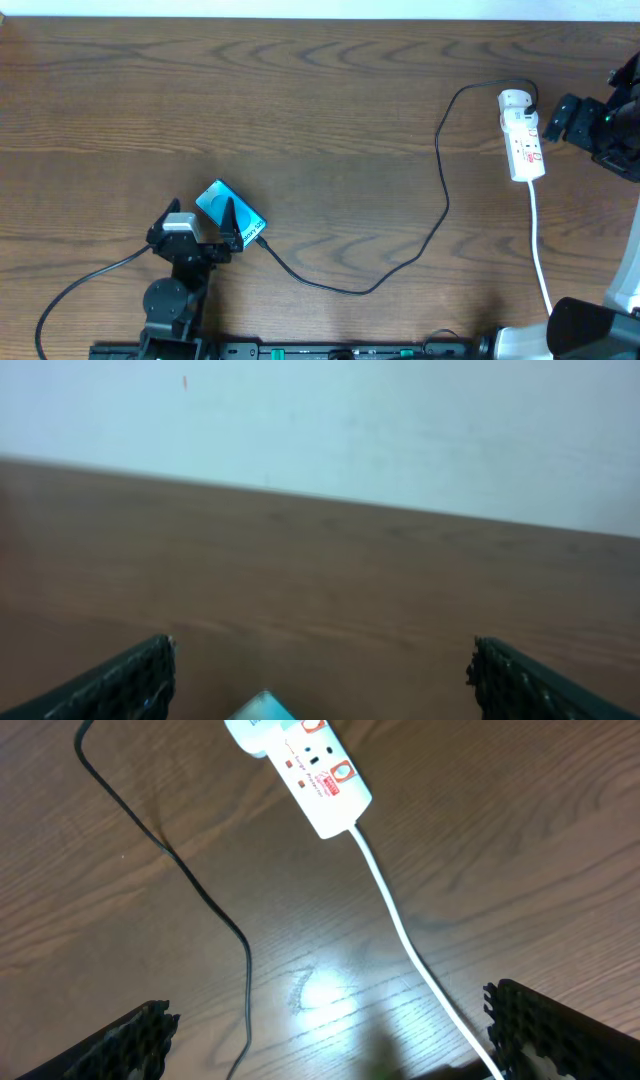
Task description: Plug charger to phone and switch on socket
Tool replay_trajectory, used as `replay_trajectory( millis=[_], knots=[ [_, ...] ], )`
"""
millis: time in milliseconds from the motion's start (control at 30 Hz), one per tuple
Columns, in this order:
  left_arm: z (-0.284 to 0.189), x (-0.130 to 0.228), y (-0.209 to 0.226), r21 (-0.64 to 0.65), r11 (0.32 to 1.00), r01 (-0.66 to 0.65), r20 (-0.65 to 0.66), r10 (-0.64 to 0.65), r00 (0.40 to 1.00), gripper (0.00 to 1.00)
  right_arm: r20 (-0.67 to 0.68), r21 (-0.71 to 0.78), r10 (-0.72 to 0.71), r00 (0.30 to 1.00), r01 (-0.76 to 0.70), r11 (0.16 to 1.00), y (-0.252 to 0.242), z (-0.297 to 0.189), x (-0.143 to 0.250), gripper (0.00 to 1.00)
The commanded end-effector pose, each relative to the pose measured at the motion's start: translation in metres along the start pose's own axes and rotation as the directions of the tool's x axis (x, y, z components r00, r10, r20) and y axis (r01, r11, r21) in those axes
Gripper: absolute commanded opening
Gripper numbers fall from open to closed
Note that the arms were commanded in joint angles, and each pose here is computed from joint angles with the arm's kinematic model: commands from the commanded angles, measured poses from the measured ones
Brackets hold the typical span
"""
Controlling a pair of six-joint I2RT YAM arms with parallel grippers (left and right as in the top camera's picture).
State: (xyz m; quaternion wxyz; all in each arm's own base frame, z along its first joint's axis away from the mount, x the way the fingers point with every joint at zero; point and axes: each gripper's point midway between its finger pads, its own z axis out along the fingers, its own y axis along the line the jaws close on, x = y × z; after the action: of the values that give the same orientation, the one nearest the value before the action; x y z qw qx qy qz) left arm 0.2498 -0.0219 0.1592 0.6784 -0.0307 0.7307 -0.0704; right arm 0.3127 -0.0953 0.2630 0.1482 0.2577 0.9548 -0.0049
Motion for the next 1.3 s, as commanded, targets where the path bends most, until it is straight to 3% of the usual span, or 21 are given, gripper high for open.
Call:
replay_trajectory(
  millis=[0, 100, 233, 1267],
  knots=[
    [-0.004, 0.002, 0.01, -0.042, 0.992, -0.121, -0.004, 0.121, 0.993, 0.94, 0.015, 0.002, 0.013, 1.0, -0.013, 1.0, 0.0, -0.005, 0.0, 0.99],
    [-0.006, 0.021, 0.018, -0.061, 0.989, -0.134, -0.086, 0.129, 0.988, 0.94, 0.015, 0.002, 0.013, 1.0, -0.013, 1.0, 0.0, -0.005, 0.0, 0.99],
    [-0.006, 0.021, 0.018, -0.055, 0.973, -0.222, -0.09, 0.217, 0.972, 0.94, 0.015, 0.001, 0.013, 1.0, -0.013, 1.0, 0.0, -0.005, 0.0, 0.99],
    [-0.005, 0.022, 0.016, -0.044, 0.974, -0.223, -0.093, 0.219, 0.971, 0.94, 0.015, 0.001, 0.013, 1.0, -0.013, 1.0, 0.0, -0.005, 0.0, 0.99]
  ],
)
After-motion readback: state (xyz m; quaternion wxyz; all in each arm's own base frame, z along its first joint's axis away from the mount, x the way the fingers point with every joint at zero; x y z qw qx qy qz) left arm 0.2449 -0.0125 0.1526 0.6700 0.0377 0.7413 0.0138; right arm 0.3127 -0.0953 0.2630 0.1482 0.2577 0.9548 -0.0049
